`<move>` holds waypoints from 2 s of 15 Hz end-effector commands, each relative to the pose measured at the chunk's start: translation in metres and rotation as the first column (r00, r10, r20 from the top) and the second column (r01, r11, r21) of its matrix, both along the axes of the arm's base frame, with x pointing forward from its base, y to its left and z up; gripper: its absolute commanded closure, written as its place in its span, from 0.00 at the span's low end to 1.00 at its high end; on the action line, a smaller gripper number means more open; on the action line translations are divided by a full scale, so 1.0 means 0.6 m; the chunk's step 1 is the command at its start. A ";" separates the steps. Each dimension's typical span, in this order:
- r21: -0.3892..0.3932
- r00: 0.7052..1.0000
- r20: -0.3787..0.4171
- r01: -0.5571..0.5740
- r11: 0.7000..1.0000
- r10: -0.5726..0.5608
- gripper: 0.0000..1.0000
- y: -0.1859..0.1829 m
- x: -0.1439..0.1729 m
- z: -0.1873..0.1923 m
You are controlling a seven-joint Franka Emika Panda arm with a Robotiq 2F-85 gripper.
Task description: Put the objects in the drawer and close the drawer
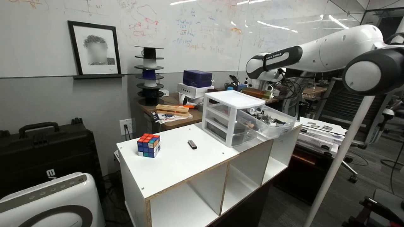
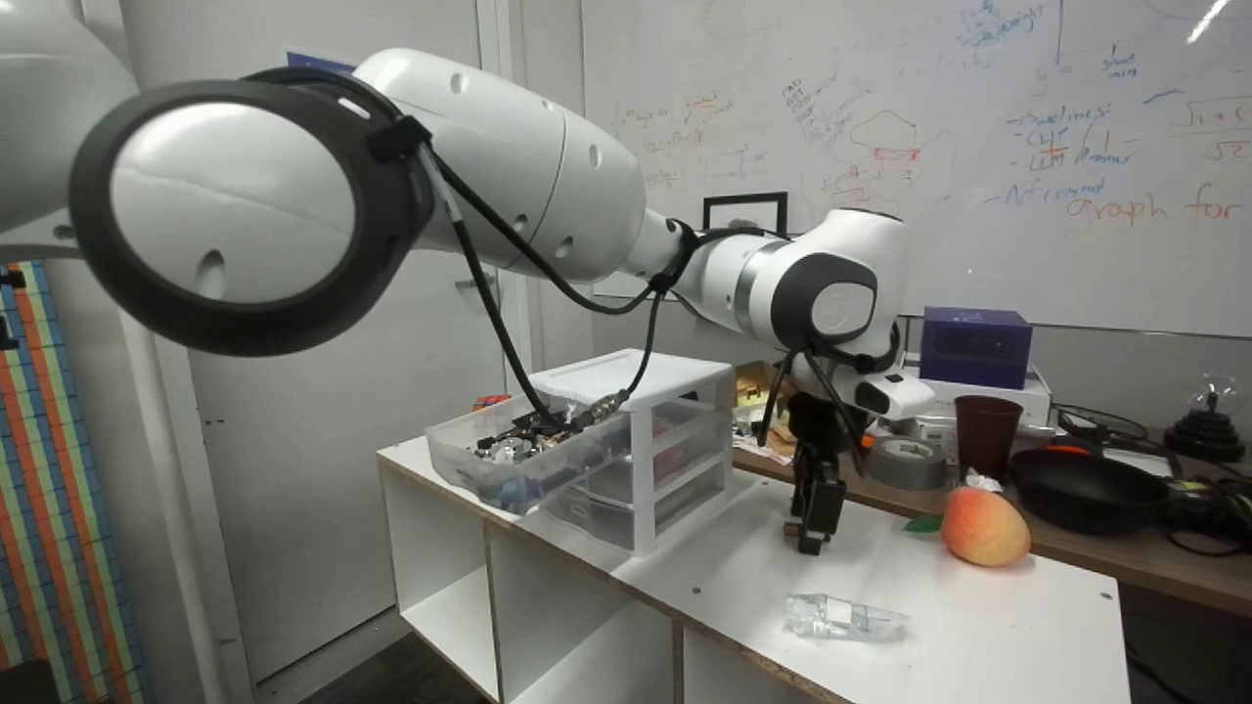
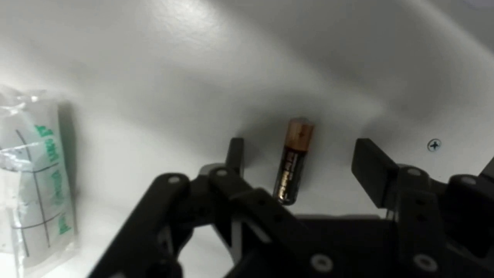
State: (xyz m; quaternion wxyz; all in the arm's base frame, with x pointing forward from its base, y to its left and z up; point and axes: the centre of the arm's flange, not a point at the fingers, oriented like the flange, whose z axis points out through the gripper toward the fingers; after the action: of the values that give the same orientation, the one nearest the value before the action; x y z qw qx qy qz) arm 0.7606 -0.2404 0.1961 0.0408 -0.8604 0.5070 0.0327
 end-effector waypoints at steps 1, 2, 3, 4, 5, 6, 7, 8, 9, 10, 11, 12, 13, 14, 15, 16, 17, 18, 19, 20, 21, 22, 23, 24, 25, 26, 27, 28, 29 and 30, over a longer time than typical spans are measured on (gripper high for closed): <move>-0.042 0.999 -0.038 -0.017 0.999 0.016 0.58 -0.019 0.079 0.010; -0.062 0.998 -0.055 -0.028 0.998 0.025 0.67 -0.016 0.076 0.012; -0.074 0.997 -0.070 -0.037 0.997 0.031 0.74 -0.015 0.073 0.013; -0.091 0.996 -0.082 -0.047 0.995 0.040 0.82 -0.014 0.068 0.013; -0.102 0.995 -0.096 -0.051 0.993 0.042 0.89 -0.014 0.062 0.014; -0.114 0.994 -0.104 -0.053 0.992 0.041 0.94 -0.014 0.056 0.014; -0.124 0.993 -0.108 -0.052 0.991 0.039 0.98 -0.015 0.052 0.015; -0.137 0.993 -0.112 -0.055 0.989 0.040 0.99 -0.016 0.044 0.018; -0.148 0.992 -0.116 -0.057 0.987 0.040 0.96 -0.018 0.038 0.023; -0.163 0.992 -0.114 -0.064 0.985 0.046 0.96 -0.017 0.029 0.031; -0.179 0.992 -0.113 -0.073 0.981 0.054 0.96 -0.018 0.019 0.041; -0.189 0.992 -0.111 -0.079 0.979 0.059 0.96 -0.016 0.009 0.054; -0.201 0.992 -0.110 -0.090 0.976 0.069 0.96 -0.012 -0.004 0.071; -0.220 0.991 -0.104 -0.101 0.970 0.080 0.96 -0.005 -0.019 0.094; -0.239 0.991 -0.097 -0.109 0.965 0.088 0.96 0.001 -0.030 0.115; -0.260 0.991 -0.086 -0.119 0.958 0.100 0.96 0.009 -0.045 0.142; -0.285 0.991 -0.079 -0.130 0.950 0.111 0.96 0.015 -0.054 0.167; -0.301 0.990 -0.070 -0.139 0.944 0.123 0.96 0.025 -0.069 0.199; -0.309 0.989 -0.065 -0.144 0.940 0.131 0.96 0.031 -0.075 0.224; -0.316 0.988 -0.059 -0.155 0.936 0.144 0.96 0.039 -0.080 0.246; -0.315 0.986 -0.053 -0.167 0.934 0.158 0.96 0.046 -0.084 0.269; -0.315 0.983 -0.046 -0.182 0.932 0.176 0.96 0.054 -0.088 0.290; -0.313 0.980 -0.037 -0.197 0.929 0.196 0.96 0.062 -0.092 0.311; -0.315 0.976 -0.031 -0.215 0.924 0.217 0.96 0.069 -0.095 0.330; -0.315 0.970 -0.028 -0.236 0.919 0.240 0.96 0.077 -0.099 0.348; -0.319 0.963 -0.028 -0.262 0.911 0.268 0.96 0.084 -0.103 0.363; -0.325 0.956 -0.032 -0.287 0.901 0.293 0.96 0.092 -0.107 0.378; -0.328 0.947 -0.041 -0.314 0.891 0.319 0.96 0.100 -0.111 0.391; -0.343 0.936 -0.048 -0.342 0.875 0.347 0.96 0.108 -0.116 0.402; -0.349 0.925 -0.062 -0.372 0.860 0.375 0.96 0.117 -0.122 0.413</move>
State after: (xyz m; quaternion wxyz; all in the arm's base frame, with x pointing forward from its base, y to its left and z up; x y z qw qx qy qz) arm 0.7556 -0.1974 0.4301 -0.0995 -0.9221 0.3699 -0.0547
